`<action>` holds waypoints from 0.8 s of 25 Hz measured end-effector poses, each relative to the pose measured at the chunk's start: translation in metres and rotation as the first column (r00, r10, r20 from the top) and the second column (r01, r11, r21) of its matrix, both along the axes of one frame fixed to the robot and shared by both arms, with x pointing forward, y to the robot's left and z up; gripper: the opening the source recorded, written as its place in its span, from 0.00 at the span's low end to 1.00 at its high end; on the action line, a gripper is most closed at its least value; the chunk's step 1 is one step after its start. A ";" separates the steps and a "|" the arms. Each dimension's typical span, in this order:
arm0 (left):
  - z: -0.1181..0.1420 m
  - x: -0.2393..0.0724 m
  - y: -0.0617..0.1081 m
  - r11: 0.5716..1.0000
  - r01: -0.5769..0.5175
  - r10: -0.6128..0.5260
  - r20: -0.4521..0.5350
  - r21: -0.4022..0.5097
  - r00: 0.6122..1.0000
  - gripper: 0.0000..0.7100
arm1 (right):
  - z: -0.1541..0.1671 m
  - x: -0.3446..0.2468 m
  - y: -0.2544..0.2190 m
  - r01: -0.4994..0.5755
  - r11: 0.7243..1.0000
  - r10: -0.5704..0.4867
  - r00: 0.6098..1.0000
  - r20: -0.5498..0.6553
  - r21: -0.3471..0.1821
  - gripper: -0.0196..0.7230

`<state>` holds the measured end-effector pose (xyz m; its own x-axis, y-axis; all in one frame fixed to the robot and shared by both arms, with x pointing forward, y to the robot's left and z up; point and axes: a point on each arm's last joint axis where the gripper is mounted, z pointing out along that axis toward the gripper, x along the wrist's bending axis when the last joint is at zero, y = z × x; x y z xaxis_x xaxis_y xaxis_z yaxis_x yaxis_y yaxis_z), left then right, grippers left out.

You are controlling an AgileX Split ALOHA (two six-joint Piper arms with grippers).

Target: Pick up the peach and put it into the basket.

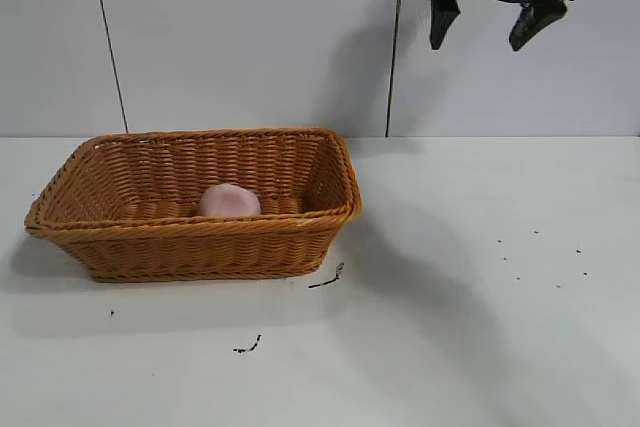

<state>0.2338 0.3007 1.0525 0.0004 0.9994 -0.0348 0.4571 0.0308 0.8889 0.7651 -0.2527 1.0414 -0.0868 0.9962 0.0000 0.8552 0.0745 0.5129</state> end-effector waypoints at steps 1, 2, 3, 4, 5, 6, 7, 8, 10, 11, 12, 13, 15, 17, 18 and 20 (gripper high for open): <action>0.000 0.000 0.000 1.000 0.000 0.000 0.000 0.000 1.000 0.98 | 0.000 0.000 -0.003 0.006 1.000 -0.006 1.000 0.000 0.000 0.96; 0.000 0.000 0.000 1.000 0.000 0.000 0.000 0.000 1.000 0.98 | 0.000 0.000 -0.004 0.008 1.000 -0.008 1.000 -0.001 0.000 0.96; 0.000 0.000 0.000 1.000 0.000 0.000 0.000 0.000 1.000 0.98 | 0.000 0.000 -0.006 0.011 1.000 -0.011 1.000 -0.001 0.000 0.96; 0.000 0.000 0.000 1.000 0.000 0.000 0.000 0.000 1.000 0.98 | 0.001 0.000 -0.006 0.011 1.000 -0.011 1.000 -0.002 0.000 0.96; 0.000 0.000 0.000 1.000 0.000 0.000 0.000 0.000 1.000 0.98 | 0.003 -0.002 -0.006 0.011 1.000 -0.011 1.000 -0.006 0.000 0.96; 0.000 0.000 0.000 1.000 0.000 0.000 0.000 0.000 1.000 0.98 | 0.006 -0.006 -0.007 0.013 1.000 -0.013 1.000 -0.012 -0.001 0.96; 0.000 0.000 0.000 1.000 0.000 0.000 0.000 0.000 1.000 0.98 | 0.012 -0.010 -0.009 0.016 1.000 -0.016 1.000 -0.011 -0.001 0.96; 0.000 0.000 0.000 1.000 0.000 0.000 0.000 0.000 1.000 0.98 | 0.015 -0.015 -0.012 0.021 1.000 -0.021 1.000 -0.021 -0.002 0.96; 0.000 0.000 0.000 1.000 0.000 0.000 0.000 0.000 1.000 0.98 | 0.027 -0.030 -0.019 0.032 0.999 -0.032 0.999 -0.040 -0.009 0.96; 0.000 0.000 0.000 1.000 0.000 0.000 0.000 0.000 1.000 0.98 | 0.038 -0.040 -0.023 0.039 0.999 -0.039 0.998 -0.040 -0.014 0.96; 0.000 0.000 0.000 1.000 0.000 0.000 0.000 0.000 1.000 0.98 | 0.040 -0.050 -0.025 0.042 0.999 -0.044 0.997 -0.061 -0.021 0.96; 0.000 0.000 0.000 1.000 0.000 0.000 0.000 0.000 1.000 0.98 | 0.046 -0.064 -0.027 0.044 0.999 -0.046 0.996 -0.077 -0.025 0.96; 0.000 0.000 0.000 1.000 0.000 0.000 0.000 0.000 1.000 0.98 | 0.055 -0.092 -0.028 0.043 0.999 -0.046 0.993 -0.112 -0.027 0.96; 0.000 0.000 0.000 1.000 0.000 0.000 0.000 0.000 1.000 0.98 | 0.062 -0.128 -0.029 0.042 0.999 -0.045 0.988 -0.148 -0.024 0.96; 0.000 0.000 0.000 1.000 0.000 0.000 0.000 0.000 1.000 0.98 | 0.069 -0.146 -0.030 0.047 0.999 -0.050 0.987 -0.151 -0.020 0.96; 0.000 0.000 0.000 1.000 0.000 0.000 0.000 0.000 1.000 0.98 | 0.067 -0.184 -0.031 0.048 0.999 -0.051 0.980 -0.192 -0.022 0.96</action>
<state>0.2338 0.3007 1.0525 0.0004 0.9994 -0.0348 0.4571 0.0308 0.8889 0.5813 -0.2840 1.1081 -0.0373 0.9993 -0.0056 0.9408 0.0370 0.3370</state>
